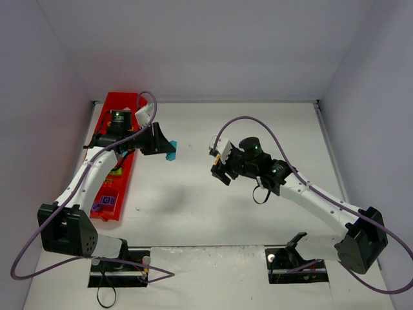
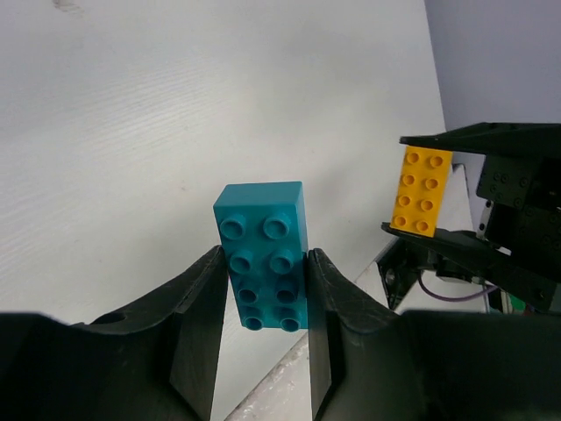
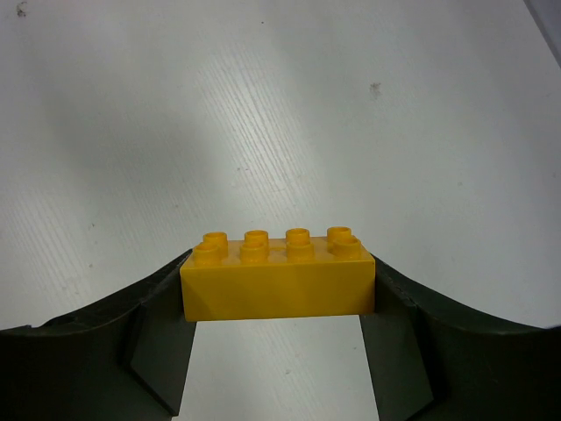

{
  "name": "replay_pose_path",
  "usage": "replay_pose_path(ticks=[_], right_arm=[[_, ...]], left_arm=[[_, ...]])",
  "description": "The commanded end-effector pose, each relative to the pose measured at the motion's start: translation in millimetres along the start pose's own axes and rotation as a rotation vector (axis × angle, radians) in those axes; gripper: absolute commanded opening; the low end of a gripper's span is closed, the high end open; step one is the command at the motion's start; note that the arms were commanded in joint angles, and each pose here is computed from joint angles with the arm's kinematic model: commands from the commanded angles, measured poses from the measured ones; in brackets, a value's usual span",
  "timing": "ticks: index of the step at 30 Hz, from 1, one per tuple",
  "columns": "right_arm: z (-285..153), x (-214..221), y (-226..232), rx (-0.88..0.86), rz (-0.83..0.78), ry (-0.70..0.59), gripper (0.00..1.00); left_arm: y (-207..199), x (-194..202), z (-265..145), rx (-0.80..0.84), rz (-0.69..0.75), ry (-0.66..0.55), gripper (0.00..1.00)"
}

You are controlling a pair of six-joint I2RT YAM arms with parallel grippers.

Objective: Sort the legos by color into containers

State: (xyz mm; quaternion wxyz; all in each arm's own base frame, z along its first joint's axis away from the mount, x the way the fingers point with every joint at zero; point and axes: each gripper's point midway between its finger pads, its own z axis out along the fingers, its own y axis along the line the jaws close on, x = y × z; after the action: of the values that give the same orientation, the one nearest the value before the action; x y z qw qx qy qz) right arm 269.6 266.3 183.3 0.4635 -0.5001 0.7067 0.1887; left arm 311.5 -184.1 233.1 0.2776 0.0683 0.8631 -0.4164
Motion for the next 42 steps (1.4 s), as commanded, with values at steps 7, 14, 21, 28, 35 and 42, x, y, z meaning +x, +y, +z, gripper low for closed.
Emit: replay_pose_path(ticks=[7, 14, 21, 28, 35, 42], right_arm=[[-4, -25, -7, 0.023, 0.013, -0.082, 0.12], [-4, -27, -6, 0.02, 0.015, -0.091, 0.12], [-4, -27, -5, 0.017, 0.023, -0.098, 0.12], [-5, -27, -5, 0.024, 0.028, -0.099, 0.12], [-10, -29, -6, 0.033, 0.024, -0.111, 0.13], [-11, -43, -4, 0.004, 0.0, -0.148, 0.13]], left_arm=[[100, -61, -73, -0.561, -0.148, -0.333, 0.06], [173, -89, -115, -0.816, -0.414, -0.54, 0.06], [218, -101, -127, -0.971, -0.516, -0.574, 0.11], [260, -96, -121, -1.034, -0.629, -0.537, 0.26], [258, -97, -120, -1.013, -0.622, -0.536, 0.67], [204, -108, -109, -0.823, -0.482, -0.503, 0.72]])
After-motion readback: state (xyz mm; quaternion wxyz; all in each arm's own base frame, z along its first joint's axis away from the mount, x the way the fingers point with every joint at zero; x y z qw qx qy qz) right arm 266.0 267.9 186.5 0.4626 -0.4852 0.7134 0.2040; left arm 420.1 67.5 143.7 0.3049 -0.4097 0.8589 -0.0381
